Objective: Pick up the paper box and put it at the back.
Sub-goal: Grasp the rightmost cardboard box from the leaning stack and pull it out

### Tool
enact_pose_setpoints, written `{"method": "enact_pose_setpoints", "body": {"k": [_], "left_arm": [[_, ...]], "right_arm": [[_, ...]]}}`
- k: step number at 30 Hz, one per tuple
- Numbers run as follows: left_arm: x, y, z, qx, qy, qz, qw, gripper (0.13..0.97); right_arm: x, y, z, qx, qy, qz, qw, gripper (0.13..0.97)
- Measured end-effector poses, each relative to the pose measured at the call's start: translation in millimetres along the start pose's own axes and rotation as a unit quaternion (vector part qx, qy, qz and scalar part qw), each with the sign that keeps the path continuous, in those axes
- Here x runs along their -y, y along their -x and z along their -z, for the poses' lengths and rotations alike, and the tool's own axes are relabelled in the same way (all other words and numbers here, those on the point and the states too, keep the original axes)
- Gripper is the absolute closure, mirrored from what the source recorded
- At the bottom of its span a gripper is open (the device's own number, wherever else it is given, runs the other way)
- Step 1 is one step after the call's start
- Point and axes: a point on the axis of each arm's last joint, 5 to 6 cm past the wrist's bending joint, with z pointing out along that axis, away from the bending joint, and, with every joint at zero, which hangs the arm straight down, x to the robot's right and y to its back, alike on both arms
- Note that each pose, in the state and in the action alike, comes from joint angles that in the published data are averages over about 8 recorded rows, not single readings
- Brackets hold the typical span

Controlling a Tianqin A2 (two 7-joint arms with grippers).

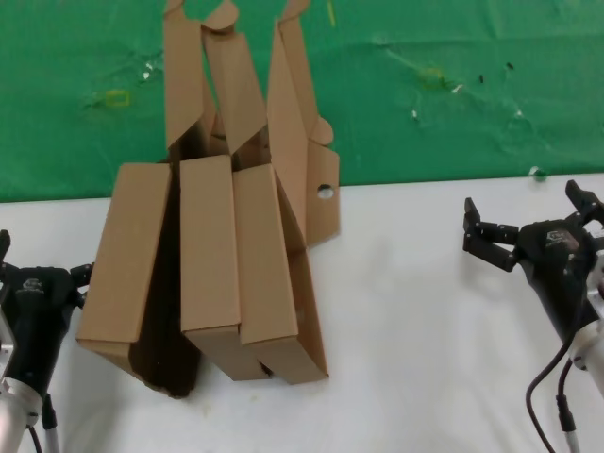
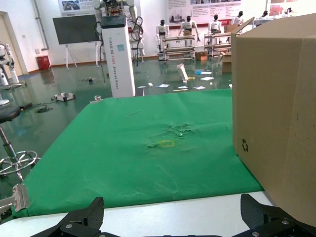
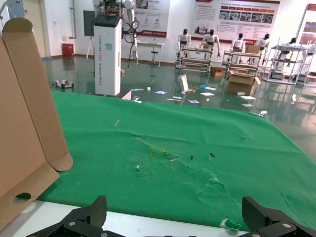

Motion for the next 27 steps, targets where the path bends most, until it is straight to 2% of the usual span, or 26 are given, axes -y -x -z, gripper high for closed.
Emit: {"method": "enact_pose_setpoints", "body": {"k": [11, 16, 23, 27], "left_arm": [[0.0, 0.0, 0.0, 0.0, 0.0, 0.0, 1.0, 0.132], [0.0, 0.0, 0.0, 0.0, 0.0, 0.0, 1.0, 0.158], [0.0, 0.0, 0.0, 0.0, 0.0, 0.0, 1.0, 0.173], [0.0, 0.0, 0.0, 0.0, 0.0, 0.0, 1.0, 0.23]], "right_arm": [[0.0, 0.0, 0.0, 0.0, 0.0, 0.0, 1.0, 0.13], [3.2, -1.5, 4.1, 0.002, -0.006, 0.001, 1.0, 0.13], [28.9, -12.8, 29.9, 0.018, -0.044, 0.013, 0.999, 0.13], [50.0, -20.4, 47.9, 0.03, -0.067, 0.041, 0.996, 0.13]]}}
